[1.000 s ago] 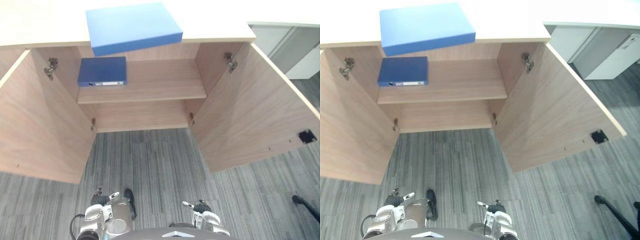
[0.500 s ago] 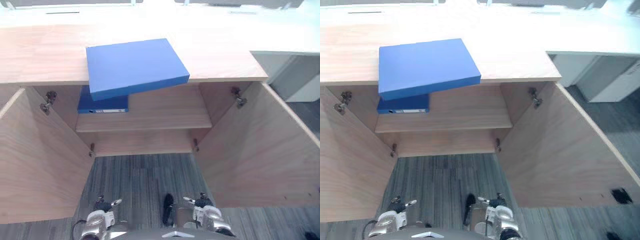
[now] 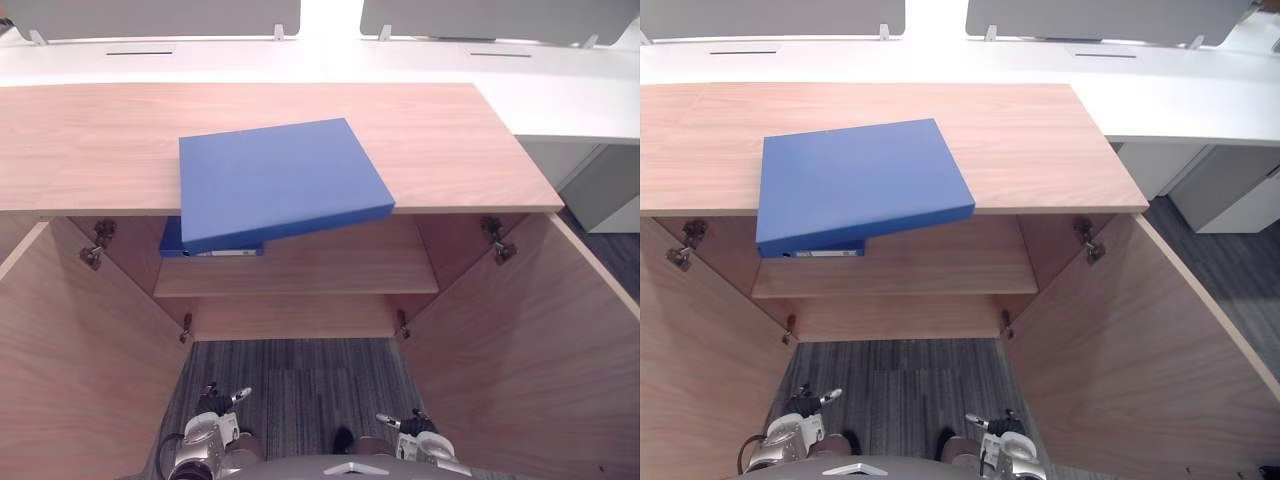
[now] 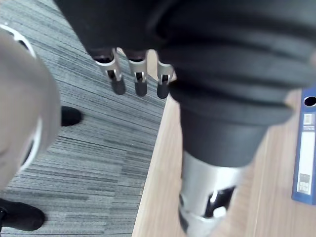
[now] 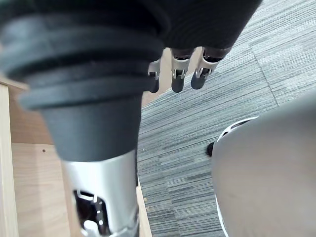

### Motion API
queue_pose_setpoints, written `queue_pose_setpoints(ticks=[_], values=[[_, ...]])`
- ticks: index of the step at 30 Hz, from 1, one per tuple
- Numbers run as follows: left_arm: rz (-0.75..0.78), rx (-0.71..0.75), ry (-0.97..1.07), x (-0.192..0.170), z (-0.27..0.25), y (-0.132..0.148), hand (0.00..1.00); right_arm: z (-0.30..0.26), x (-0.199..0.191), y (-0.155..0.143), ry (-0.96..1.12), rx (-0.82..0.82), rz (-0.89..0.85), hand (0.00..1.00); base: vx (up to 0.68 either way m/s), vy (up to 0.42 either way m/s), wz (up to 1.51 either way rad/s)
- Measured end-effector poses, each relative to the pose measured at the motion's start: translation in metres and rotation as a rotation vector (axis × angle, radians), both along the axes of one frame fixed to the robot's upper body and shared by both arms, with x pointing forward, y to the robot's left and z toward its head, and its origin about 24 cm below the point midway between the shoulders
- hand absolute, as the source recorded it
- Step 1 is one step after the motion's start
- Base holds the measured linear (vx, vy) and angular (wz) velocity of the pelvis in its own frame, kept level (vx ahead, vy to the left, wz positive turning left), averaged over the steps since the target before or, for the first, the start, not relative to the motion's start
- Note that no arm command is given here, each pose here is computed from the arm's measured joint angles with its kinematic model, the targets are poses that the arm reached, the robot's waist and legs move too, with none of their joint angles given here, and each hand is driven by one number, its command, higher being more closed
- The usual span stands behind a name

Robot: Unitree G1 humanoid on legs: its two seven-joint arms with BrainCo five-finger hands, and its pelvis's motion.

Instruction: Walk over to the cabinet, pick up the folder, carry it to the office cabinet, place the folder inside the office cabinet, then close the office cabinet door

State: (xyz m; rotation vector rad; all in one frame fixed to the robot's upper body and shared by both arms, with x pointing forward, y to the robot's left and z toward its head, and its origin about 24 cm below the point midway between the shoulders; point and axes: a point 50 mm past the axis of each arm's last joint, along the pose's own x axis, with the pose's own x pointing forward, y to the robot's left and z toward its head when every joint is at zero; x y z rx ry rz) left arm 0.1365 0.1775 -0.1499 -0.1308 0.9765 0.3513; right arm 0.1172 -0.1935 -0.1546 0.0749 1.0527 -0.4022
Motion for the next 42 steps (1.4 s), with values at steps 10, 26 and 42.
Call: queue_pose_setpoints(ticks=[10, 26, 42], values=[[-0.123, 0.018, 0.011, -0.003, -0.001, -0.008, 0.0, -0.002, -0.008, -0.006, 0.025, -0.014, -0.001, 0.0, 0.02, 0.028, -0.03], [-0.049, 0.428, -0.669, 0.044, 0.131, 0.033, 0.0, 0.003, -0.005, -0.004, -0.024, -0.06, 0.098, 0.0, -0.07, 0.005, 0.04], [-0.383, 0.991, -1.114, 0.063, 0.239, 0.02, 0.0, 0.002, -0.006, -0.002, -0.011, -0.083, 0.178, 0.0, 0.02, -0.001, 0.01]])
